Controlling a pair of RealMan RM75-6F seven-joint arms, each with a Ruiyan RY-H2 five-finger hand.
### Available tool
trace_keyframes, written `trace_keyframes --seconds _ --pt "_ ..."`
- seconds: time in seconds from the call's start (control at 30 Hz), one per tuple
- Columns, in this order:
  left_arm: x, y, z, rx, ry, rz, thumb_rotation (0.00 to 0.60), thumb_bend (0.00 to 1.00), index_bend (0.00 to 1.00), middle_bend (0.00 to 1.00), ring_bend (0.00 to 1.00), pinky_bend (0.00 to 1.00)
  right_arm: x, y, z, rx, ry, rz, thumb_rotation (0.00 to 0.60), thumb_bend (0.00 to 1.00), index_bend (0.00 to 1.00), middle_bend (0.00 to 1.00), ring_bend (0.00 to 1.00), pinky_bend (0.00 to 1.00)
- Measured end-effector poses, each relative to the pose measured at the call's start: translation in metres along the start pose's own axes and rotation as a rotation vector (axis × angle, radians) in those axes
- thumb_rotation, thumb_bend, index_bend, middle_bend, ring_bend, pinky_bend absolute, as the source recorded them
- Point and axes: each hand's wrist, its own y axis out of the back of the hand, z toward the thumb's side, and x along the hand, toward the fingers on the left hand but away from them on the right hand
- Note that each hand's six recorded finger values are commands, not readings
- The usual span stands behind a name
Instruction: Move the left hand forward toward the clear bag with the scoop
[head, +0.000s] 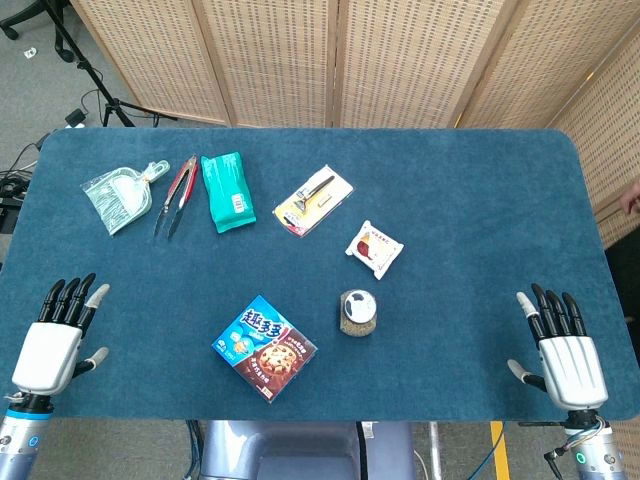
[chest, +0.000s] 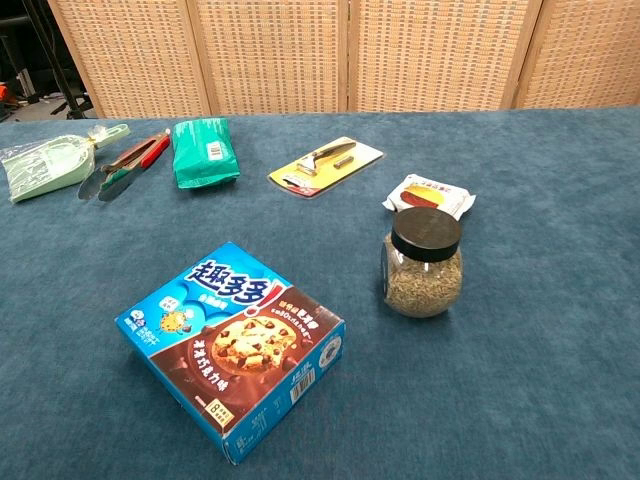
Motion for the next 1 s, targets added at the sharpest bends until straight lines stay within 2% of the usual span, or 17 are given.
trace_keyframes --seconds 1.0 --pt "0.0001 0.0007 0.0007 0.000 -0.004 0.003 0.600 0.11 0.00 0.00 0.00 0.00 -0.0002 -0.0002 0.0008 0.002 0.003 0.004 0.600 0.09 0.00 0.00 0.00 0.00"
